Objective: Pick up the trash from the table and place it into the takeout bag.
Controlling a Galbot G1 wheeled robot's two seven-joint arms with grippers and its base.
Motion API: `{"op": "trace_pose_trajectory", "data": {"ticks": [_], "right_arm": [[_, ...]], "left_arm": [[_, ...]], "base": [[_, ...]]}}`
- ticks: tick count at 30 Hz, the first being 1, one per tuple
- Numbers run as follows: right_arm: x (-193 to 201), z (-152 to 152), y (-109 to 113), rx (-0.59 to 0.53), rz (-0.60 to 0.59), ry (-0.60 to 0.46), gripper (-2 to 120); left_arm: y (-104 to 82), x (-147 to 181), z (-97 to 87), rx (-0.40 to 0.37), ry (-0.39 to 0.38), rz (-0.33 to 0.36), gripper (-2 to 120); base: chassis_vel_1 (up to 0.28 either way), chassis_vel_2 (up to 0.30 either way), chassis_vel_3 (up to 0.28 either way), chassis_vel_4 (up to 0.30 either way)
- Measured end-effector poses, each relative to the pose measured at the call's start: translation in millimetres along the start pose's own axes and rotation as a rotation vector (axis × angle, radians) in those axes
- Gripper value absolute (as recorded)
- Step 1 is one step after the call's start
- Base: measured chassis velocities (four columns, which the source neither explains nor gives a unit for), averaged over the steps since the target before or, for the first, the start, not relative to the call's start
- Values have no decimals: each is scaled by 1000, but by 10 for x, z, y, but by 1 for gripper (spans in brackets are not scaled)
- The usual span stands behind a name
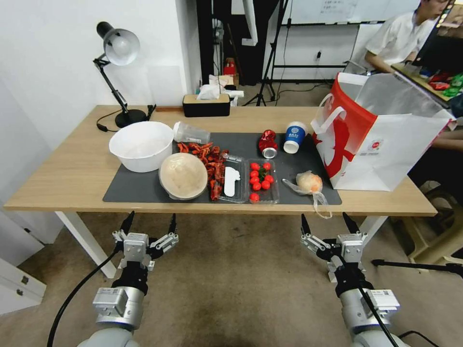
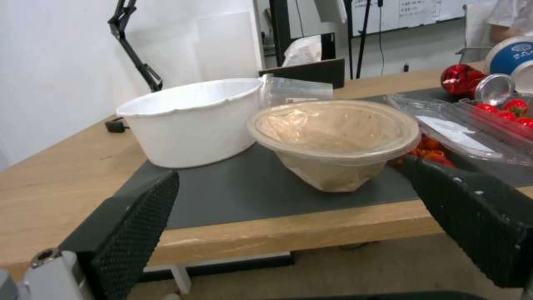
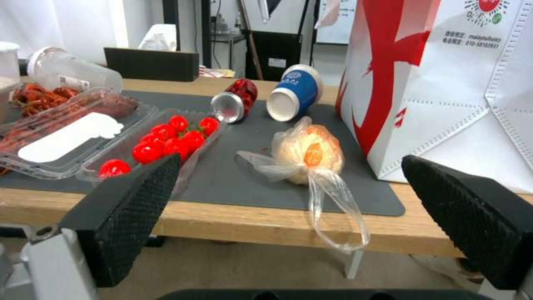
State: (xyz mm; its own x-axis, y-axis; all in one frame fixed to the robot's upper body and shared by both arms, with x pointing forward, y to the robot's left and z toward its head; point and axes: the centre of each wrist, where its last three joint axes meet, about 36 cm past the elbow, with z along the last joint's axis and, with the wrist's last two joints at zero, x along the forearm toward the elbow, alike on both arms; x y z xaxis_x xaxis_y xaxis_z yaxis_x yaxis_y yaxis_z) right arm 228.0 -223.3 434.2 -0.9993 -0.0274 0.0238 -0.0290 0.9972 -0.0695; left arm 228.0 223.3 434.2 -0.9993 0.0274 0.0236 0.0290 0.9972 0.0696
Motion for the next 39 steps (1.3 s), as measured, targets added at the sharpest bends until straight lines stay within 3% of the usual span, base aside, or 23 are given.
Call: {"op": "trace_pose_trajectory", "data": {"ticks": [39], "right_arm": [[0, 0, 0, 0, 0, 0, 100]], "left_arm": [[0, 0, 0, 0, 0, 0, 100]], "base": [[0, 0, 0, 0]]}}
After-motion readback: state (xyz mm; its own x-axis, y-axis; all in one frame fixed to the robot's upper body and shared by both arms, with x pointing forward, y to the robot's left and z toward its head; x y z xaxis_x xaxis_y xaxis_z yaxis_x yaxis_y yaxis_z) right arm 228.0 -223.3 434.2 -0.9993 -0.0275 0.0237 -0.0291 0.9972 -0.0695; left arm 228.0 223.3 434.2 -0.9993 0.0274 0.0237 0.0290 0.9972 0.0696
